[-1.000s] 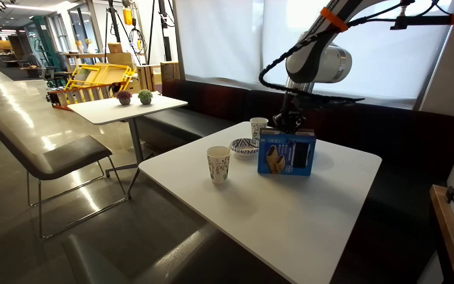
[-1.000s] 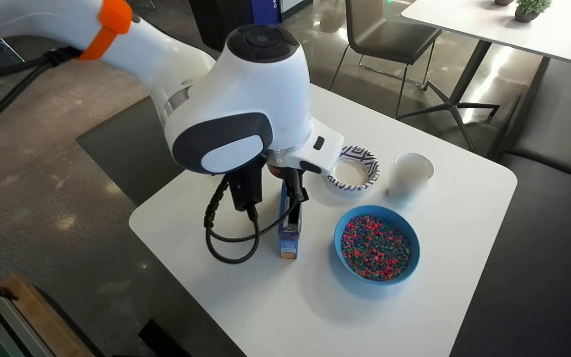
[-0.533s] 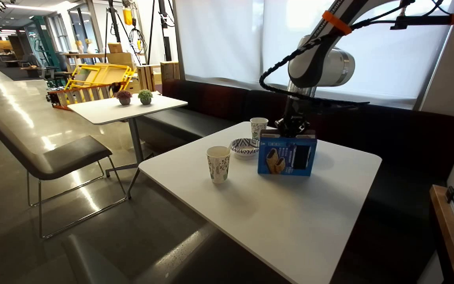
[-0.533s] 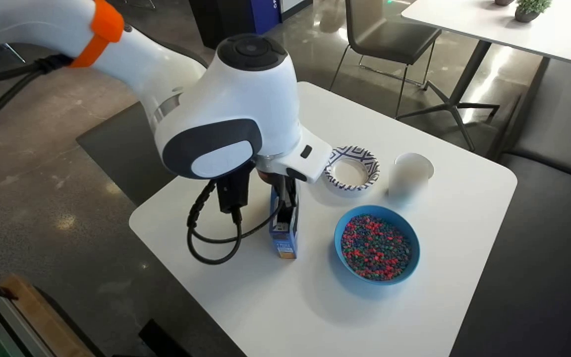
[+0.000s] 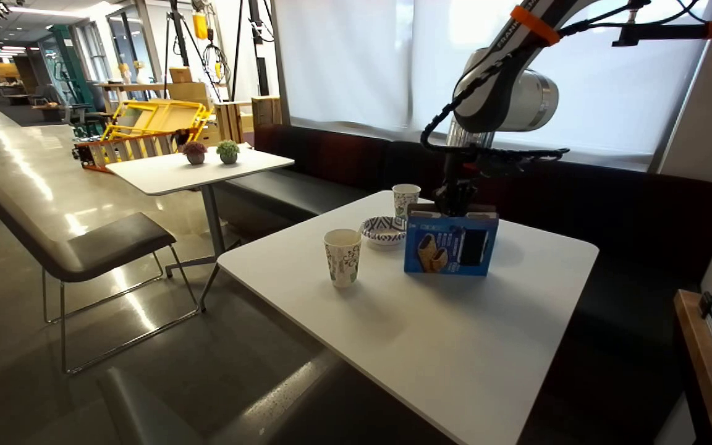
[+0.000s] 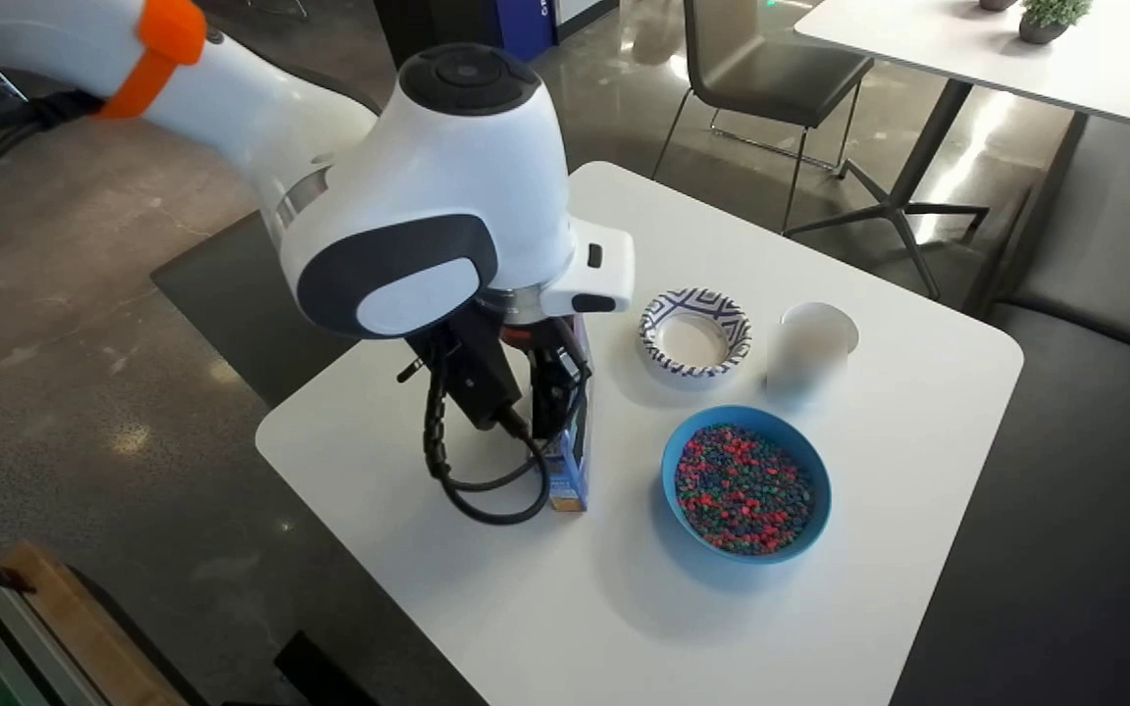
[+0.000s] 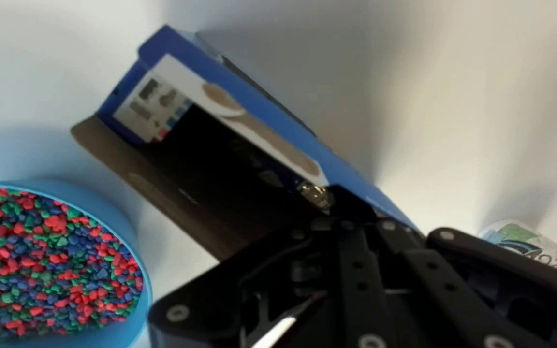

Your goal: Remove a blue packet from the blue box and put it on the table

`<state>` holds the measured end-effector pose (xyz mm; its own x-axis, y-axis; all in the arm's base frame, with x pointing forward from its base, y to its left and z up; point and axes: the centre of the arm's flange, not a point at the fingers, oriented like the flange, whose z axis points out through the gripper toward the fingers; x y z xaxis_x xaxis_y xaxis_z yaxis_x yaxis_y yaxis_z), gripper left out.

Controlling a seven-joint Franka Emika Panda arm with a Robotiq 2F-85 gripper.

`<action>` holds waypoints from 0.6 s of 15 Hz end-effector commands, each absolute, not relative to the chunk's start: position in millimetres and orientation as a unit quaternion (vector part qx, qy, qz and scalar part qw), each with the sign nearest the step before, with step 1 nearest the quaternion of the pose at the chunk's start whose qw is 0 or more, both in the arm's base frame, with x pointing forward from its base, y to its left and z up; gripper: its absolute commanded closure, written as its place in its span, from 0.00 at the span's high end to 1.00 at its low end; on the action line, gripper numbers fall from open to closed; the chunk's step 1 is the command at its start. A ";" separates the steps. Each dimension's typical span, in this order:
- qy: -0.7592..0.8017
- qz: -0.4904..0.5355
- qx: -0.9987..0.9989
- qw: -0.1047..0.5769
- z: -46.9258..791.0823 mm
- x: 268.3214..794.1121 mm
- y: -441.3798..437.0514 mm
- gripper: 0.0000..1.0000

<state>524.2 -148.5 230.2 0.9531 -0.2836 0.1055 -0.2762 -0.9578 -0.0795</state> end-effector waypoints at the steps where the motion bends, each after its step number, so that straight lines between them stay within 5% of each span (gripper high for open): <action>1: 0.043 -0.052 -0.997 0.022 217.5 517.2 -158.5 0.06; 3: 0.005 -0.058 -0.998 0.016 211.9 516.0 -160.0 0.30; 9: -0.073 -0.082 -0.994 0.006 218.9 514.1 -154.1 0.73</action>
